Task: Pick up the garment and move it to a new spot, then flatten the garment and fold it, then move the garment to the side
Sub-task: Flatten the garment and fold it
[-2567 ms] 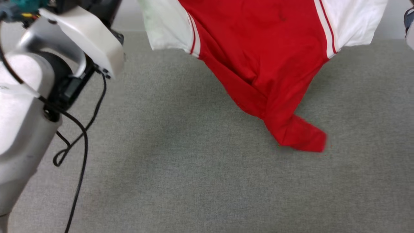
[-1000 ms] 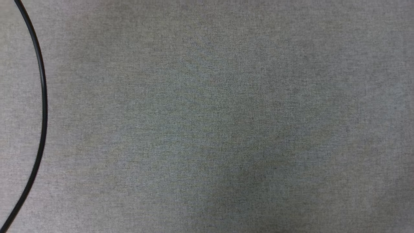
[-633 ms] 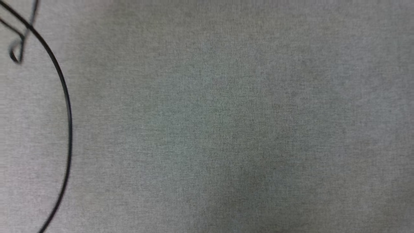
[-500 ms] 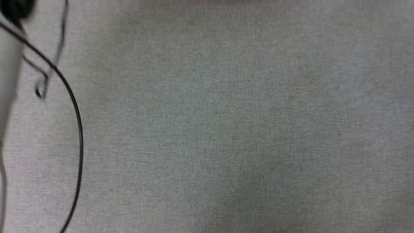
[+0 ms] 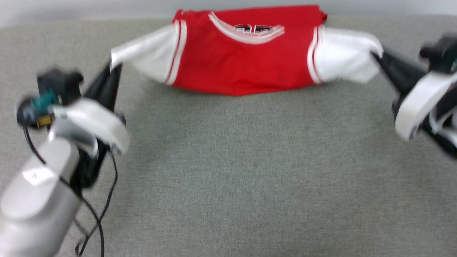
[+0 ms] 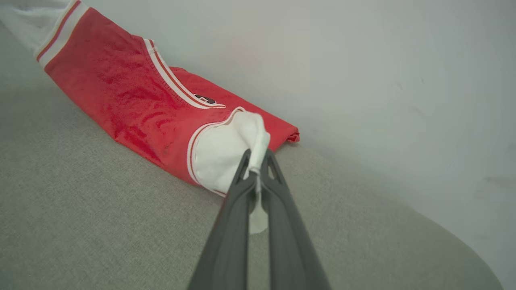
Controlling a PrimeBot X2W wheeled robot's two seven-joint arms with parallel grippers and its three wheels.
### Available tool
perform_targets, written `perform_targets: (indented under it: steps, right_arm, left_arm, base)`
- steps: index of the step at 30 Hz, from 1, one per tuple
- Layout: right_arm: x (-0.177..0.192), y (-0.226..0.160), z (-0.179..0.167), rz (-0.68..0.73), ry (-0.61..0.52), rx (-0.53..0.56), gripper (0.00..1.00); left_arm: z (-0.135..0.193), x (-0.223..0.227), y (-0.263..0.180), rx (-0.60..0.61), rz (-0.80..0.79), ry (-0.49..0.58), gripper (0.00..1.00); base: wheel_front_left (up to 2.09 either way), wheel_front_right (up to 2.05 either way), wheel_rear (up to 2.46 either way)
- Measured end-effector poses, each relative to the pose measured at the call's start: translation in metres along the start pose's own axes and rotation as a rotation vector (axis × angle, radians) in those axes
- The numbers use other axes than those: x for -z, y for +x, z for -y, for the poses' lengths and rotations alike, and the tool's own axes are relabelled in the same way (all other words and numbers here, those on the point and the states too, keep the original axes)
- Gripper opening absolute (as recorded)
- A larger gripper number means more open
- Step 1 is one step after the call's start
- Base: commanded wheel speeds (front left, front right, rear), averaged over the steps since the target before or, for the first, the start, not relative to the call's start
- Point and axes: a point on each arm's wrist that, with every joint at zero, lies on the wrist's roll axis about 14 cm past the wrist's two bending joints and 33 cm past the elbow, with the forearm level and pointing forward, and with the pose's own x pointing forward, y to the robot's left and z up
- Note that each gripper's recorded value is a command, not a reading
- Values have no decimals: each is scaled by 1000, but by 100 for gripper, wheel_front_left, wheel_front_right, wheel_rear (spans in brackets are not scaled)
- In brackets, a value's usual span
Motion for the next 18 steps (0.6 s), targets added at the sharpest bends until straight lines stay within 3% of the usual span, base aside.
perform_targets:
  steps: [18]
  right_arm:
    - [100, -134, -70, -202, 224, 23, 0]
  left_arm:
    - [8, 95, -151, -152, -265, -201, 0]
  base:
    - [0, 0, 0]
